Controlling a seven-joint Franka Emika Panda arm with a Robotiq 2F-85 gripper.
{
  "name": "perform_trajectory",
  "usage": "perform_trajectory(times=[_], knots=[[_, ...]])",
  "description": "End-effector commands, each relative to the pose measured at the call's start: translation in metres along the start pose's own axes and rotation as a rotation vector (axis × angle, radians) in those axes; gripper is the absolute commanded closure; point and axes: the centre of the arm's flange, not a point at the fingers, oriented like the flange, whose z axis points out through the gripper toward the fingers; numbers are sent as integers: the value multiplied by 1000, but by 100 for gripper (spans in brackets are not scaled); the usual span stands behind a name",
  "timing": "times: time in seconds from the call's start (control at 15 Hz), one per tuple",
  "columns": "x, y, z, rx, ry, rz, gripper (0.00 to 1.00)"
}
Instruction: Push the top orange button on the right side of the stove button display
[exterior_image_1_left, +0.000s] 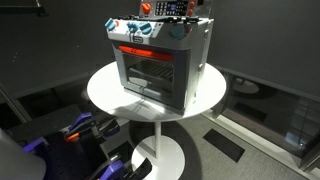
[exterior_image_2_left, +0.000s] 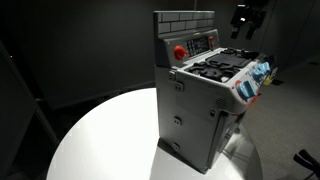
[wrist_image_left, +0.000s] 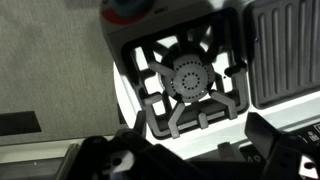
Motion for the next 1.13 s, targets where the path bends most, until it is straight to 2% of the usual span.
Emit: perform_trajectory(times=[0.0, 0.27, 0.53, 0.73, 0.8, 1.07], knots=[[-38, 9, -19, -50, -26, 58, 0], [-65, 15, -30, -99, -126, 81, 0], [-86, 18, -39, -113, -229, 77, 0], [-92, 23, -39, -120, -275, 76, 0], [-83, 18, -35, -104, -253, 68, 0], [-85, 19, -34, -107, -272, 70, 0]])
